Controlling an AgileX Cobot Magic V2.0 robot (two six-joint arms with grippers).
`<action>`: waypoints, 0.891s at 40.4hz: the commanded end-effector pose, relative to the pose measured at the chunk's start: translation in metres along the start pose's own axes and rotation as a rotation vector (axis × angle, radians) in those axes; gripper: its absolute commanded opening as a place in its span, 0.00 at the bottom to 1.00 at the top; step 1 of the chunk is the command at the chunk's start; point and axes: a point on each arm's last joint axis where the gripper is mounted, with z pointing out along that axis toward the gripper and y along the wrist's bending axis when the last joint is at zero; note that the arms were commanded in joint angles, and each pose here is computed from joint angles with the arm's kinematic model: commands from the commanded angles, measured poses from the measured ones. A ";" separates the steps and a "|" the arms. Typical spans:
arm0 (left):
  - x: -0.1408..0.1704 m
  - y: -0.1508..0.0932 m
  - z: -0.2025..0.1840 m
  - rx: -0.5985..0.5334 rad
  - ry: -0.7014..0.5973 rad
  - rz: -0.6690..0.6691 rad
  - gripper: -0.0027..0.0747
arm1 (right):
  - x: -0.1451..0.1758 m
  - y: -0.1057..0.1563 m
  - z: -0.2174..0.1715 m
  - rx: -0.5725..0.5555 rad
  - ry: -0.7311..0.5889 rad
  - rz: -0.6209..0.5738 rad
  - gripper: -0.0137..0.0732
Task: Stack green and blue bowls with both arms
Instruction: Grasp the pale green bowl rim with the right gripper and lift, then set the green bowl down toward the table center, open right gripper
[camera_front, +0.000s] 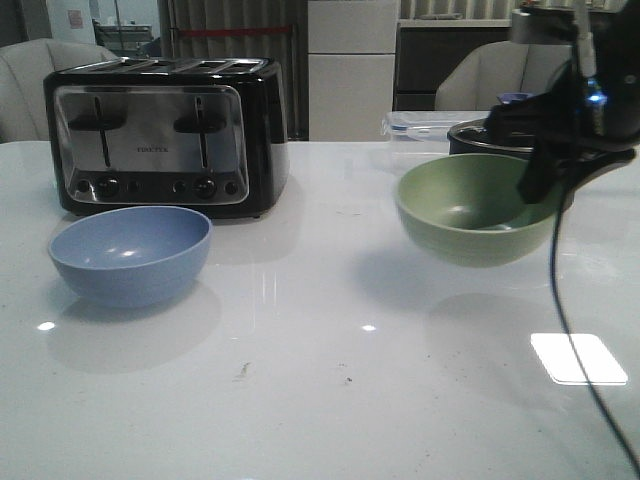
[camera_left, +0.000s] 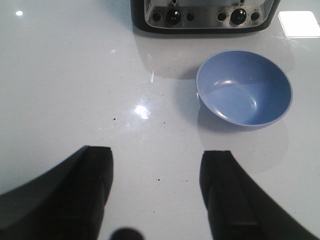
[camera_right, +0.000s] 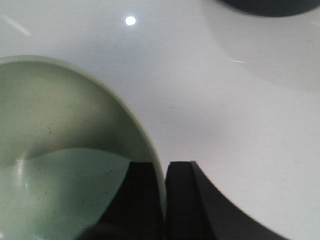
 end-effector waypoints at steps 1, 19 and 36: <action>-0.016 0.000 -0.007 -0.002 -0.106 -0.002 0.62 | -0.015 0.034 -0.019 -0.064 -0.109 -0.062 0.22; -0.014 0.000 -0.007 0.002 -0.087 -0.007 0.62 | 0.013 0.103 0.029 -0.196 -0.004 -0.097 0.48; -0.014 0.000 -0.007 0.002 -0.087 -0.007 0.62 | 0.036 0.108 -0.091 -0.274 -0.241 -0.348 0.63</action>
